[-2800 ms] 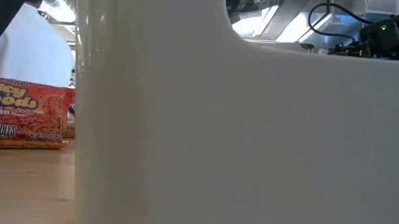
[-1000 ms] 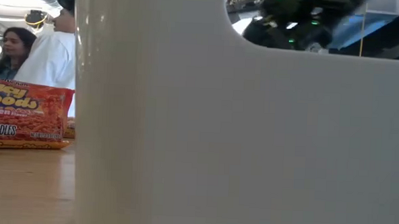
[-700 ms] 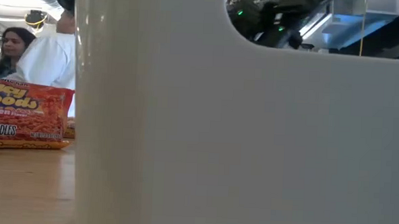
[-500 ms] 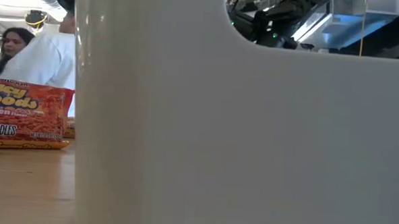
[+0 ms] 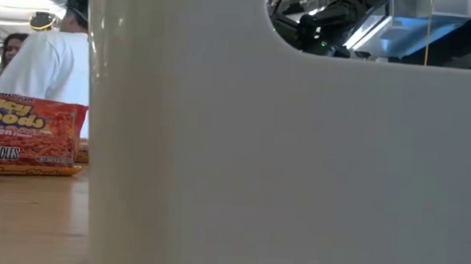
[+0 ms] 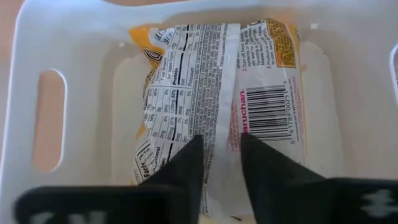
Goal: Sort Maruchan noodles
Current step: Put the top left yellow noodle pack in the top left white bin
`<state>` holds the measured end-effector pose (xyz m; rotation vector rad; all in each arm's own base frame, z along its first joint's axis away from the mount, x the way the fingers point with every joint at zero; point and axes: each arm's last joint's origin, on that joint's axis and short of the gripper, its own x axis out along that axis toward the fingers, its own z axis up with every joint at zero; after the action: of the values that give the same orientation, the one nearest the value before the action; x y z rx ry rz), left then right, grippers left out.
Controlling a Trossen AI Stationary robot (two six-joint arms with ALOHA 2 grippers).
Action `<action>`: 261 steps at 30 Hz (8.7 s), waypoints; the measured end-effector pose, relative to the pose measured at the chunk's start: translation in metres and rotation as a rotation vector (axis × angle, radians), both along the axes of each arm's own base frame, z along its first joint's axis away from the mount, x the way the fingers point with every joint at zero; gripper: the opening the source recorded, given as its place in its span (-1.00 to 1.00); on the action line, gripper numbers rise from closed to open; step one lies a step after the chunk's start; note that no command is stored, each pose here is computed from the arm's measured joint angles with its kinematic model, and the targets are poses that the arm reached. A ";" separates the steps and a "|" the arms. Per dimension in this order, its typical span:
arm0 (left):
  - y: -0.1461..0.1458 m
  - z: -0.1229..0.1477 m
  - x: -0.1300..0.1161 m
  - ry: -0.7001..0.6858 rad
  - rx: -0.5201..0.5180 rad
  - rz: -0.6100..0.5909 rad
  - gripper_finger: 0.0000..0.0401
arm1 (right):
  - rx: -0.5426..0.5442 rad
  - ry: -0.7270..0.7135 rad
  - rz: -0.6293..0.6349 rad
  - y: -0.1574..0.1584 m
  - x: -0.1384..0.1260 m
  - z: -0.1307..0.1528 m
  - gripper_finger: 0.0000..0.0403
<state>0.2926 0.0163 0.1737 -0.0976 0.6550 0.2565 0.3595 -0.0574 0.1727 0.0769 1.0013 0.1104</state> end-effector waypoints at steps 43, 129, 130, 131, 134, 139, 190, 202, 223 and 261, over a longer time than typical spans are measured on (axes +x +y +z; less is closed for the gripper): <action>0.000 0.000 0.000 0.003 0.006 0.003 -0.31 | 0.062 0.173 -0.040 0.007 0.015 -0.002 -0.45; -0.007 -0.011 0.053 0.119 0.895 -0.318 0.01 | -0.012 -0.045 0.034 -0.033 -0.046 0.094 -1.00; -0.007 -0.012 0.054 0.112 0.897 -0.316 0.01 | -0.013 -0.048 0.034 -0.033 -0.045 0.095 -1.00; -0.007 -0.012 0.055 0.094 0.900 -0.309 0.01 | -0.014 -0.050 0.034 -0.033 -0.045 0.095 -1.00; -0.007 -0.014 0.060 0.067 0.936 -0.310 0.01 | -0.015 -0.054 0.034 -0.034 -0.045 0.095 -1.00; -0.008 -0.005 0.073 0.018 0.967 -0.293 0.01 | -0.007 -0.053 0.020 -0.034 -0.045 0.095 -1.00; 0.028 0.067 0.045 -0.399 0.141 0.111 -1.00 | -0.238 -0.315 -0.023 -0.007 -0.140 0.133 -0.06; 0.041 0.071 0.038 -0.412 0.021 0.137 -1.00 | -0.312 -0.593 -0.083 -0.007 -0.144 0.120 -0.06; 0.042 0.071 0.038 -0.422 -0.006 0.140 -1.00 | -0.255 -0.537 -0.002 -0.012 -0.118 0.095 0.95; 0.043 0.077 0.039 -0.485 -0.055 0.088 -0.85 | -0.509 -0.505 0.069 -0.003 -0.067 0.066 -0.26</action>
<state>0.3314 0.0598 0.2505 -0.2333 0.1759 0.2864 0.2921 -0.0607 0.2387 -0.4334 0.5032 -0.0634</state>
